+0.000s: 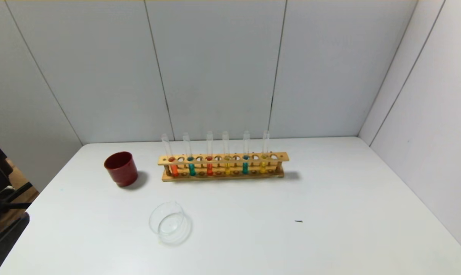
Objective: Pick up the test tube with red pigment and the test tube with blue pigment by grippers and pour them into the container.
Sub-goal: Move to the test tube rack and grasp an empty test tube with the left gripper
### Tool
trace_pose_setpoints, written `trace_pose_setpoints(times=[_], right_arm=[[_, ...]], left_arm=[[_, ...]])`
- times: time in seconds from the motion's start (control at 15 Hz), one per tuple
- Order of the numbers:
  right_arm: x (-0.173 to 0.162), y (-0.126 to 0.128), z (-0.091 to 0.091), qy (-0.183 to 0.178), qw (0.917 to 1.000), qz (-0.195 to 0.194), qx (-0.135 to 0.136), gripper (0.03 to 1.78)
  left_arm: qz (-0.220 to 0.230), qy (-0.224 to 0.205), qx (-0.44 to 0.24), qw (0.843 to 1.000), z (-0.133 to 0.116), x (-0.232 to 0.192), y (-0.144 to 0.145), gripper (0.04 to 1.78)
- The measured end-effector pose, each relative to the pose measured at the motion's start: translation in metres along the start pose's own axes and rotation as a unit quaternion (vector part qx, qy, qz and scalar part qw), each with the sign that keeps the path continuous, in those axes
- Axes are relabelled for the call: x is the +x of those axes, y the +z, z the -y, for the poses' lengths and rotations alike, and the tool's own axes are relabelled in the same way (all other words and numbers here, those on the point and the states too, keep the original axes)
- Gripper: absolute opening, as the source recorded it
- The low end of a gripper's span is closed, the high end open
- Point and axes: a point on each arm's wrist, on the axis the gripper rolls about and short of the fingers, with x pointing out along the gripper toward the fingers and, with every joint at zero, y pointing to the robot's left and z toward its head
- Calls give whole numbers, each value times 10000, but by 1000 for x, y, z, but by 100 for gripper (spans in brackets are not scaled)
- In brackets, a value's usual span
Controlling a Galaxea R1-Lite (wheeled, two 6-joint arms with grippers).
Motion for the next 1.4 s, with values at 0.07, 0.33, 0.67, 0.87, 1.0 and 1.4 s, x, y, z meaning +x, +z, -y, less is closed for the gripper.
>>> trace_pose_setpoints(times=[0.07,0.33,0.67,0.87,1.0,1.4], right_arm=[[0,0,0,2,10000,0,1,171],[0,0,0,-2,10000,0,1,171],[0,0,0,0,10000,0,1,171],[0,0,0,2,10000,-2,1,171],[0,0,0,2,10000,0,1,171],[0,0,0,2,10000,0,1,171]], left_arm=[[-9,-6,-5,10000,-1,13,4,174],[-178,-326,-266,9990,4,61,12,174],[-303,-732,-535,9954,19,110,10,174],[-390,-968,-737,9918,32,134,3,174],[-417,-1000,-740,9914,39,150,-5,174],[-333,-989,-692,9921,63,201,-38,174]])
